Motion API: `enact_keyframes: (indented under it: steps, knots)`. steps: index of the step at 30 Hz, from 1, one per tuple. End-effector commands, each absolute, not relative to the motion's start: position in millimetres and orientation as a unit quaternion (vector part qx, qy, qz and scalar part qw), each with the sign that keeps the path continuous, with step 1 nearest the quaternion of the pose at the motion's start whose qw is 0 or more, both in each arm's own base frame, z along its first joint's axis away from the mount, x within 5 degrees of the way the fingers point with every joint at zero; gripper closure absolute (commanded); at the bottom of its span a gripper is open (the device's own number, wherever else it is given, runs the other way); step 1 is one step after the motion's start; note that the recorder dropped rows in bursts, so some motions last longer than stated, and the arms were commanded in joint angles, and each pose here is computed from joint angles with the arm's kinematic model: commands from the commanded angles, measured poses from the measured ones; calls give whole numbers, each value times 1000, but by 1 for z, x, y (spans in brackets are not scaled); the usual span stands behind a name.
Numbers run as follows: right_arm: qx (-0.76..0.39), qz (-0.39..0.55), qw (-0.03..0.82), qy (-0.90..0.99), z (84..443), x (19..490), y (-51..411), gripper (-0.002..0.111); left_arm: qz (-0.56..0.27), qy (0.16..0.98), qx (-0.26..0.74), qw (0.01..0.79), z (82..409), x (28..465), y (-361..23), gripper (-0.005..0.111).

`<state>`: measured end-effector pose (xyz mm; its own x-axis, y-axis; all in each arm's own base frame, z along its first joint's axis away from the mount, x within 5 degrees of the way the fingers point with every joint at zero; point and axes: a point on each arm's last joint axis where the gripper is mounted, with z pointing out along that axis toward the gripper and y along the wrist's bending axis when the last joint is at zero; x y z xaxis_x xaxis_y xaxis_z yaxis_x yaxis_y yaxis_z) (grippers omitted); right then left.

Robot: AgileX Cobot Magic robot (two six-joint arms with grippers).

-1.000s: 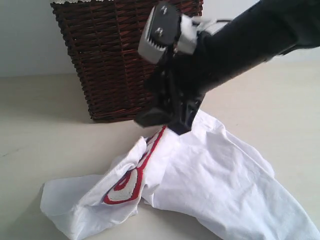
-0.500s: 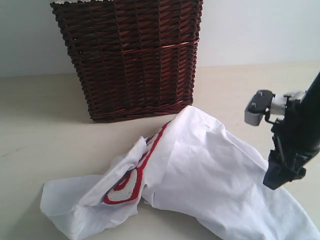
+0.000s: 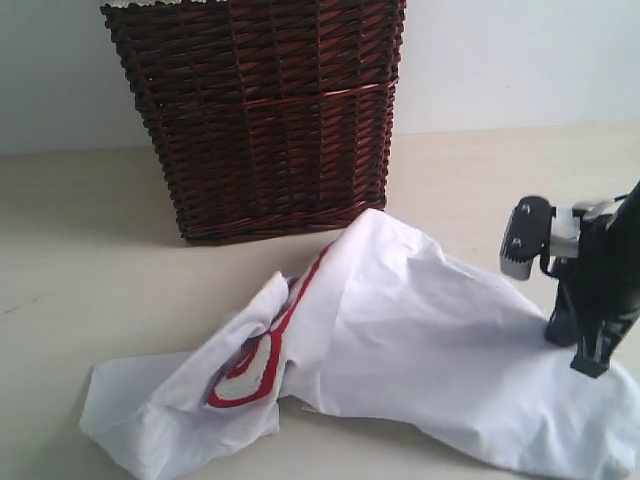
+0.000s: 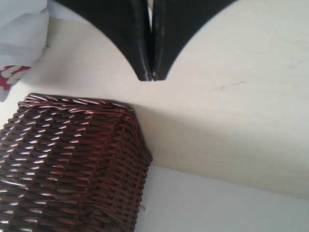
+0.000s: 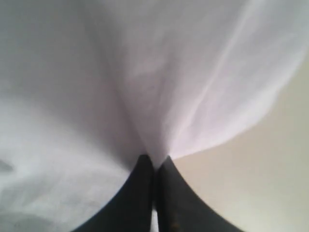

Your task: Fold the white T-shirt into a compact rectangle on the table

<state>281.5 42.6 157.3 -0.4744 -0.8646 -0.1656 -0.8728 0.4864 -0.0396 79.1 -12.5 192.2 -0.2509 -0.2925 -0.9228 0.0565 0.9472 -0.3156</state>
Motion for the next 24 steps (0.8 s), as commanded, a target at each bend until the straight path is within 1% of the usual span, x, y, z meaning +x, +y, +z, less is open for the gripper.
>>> enact_keyframes:
  steps: [1,3,8,14,16,18,20,22,24]
  knots:
    - [-440,-73,222,867,193,297,34,108,-148,776,-75,609,192,78,-13,107]
    - [-407,-83,271,868,205,301,35,108,-148,776,-75,609,192,78,-13,107]
    - [-331,-90,364,866,218,314,35,108,-148,776,-75,609,192,78,-13,107]
    - [-238,-90,504,826,238,332,36,108,-148,776,-75,609,192,78,-13,107]
    - [-222,-92,535,810,240,337,36,106,-148,776,-75,609,192,78,-13,107]
    - [-223,-93,540,806,236,341,37,96,-148,776,-75,609,192,78,-13,107]
    - [-228,-90,528,813,226,344,39,83,-148,776,-75,609,192,78,-13,107]
    - [-230,-87,513,822,214,347,40,63,-148,776,-75,609,192,78,-13,107]
    - [-232,-86,505,827,206,349,40,48,-148,776,-75,609,192,78,-13,107]
